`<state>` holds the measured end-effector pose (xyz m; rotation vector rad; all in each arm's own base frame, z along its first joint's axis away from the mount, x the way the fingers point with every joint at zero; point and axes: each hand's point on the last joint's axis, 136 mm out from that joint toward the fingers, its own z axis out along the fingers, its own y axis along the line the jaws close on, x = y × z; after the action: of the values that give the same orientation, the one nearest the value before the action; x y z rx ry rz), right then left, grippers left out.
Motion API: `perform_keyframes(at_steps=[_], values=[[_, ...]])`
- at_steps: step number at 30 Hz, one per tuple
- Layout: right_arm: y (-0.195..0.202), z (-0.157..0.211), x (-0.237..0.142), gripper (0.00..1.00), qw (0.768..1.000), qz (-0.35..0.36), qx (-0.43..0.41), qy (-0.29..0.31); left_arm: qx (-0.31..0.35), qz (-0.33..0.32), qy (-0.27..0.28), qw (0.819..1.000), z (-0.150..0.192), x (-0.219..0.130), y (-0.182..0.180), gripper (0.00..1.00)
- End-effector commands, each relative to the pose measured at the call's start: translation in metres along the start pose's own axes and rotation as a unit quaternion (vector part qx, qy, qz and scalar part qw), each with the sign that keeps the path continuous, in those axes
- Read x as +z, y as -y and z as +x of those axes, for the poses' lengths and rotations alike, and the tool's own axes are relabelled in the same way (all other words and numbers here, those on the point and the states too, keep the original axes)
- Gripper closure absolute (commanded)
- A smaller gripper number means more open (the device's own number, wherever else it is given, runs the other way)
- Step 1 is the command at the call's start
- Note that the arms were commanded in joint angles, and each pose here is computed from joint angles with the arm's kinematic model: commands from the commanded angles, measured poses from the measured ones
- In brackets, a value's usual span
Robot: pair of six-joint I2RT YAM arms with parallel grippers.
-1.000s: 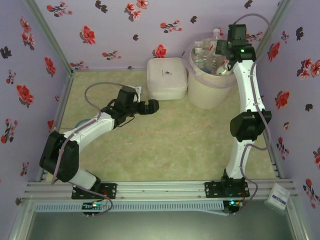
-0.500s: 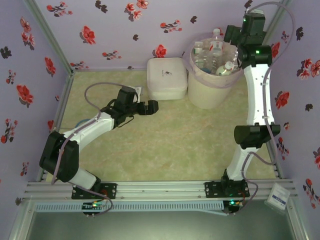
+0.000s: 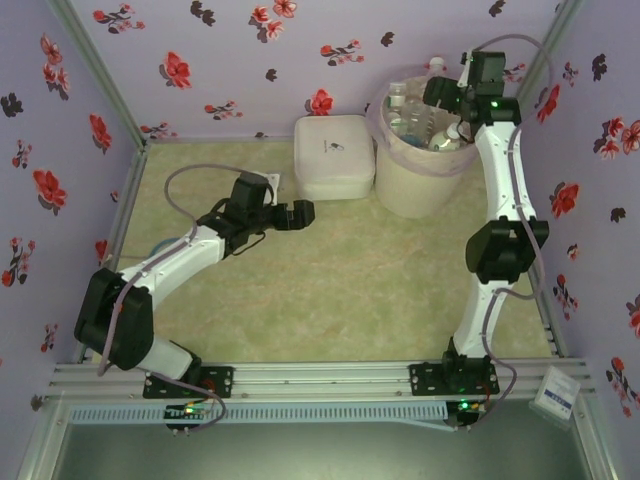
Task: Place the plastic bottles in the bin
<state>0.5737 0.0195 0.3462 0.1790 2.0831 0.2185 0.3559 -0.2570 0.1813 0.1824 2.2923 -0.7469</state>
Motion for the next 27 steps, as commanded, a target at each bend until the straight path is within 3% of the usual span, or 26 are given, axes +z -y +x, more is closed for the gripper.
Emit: perform_keyframes(at_steps=[1,7,12,19,23,27], values=[[-0.014,-0.027,-0.034,0.11,0.999,-0.030,0.012,0.041,0.017,-0.007,0.012,1.000,-0.014,-0.011,0.000,0.00],[-0.011,-0.064,-0.096,0.01,0.994,0.004,-0.007,0.106,0.039,-0.054,0.046,0.997,-0.041,-0.032,-0.017,0.00],[-0.010,-0.055,-0.146,0.01,0.991,0.009,-0.005,0.135,0.053,-0.131,0.076,0.987,-0.065,-0.064,-0.051,0.00],[-0.010,0.013,-0.206,0.01,0.982,0.021,-0.043,0.183,0.051,-0.300,0.129,0.944,-0.061,-0.118,-0.122,0.00],[-0.013,0.067,-0.225,0.01,0.986,0.019,-0.059,0.157,0.026,-0.347,0.144,0.926,-0.044,-0.134,-0.158,0.00],[-0.005,0.129,-0.213,0.01,0.990,0.021,-0.075,0.121,0.026,-0.397,0.151,0.905,-0.026,-0.140,-0.191,0.00]])
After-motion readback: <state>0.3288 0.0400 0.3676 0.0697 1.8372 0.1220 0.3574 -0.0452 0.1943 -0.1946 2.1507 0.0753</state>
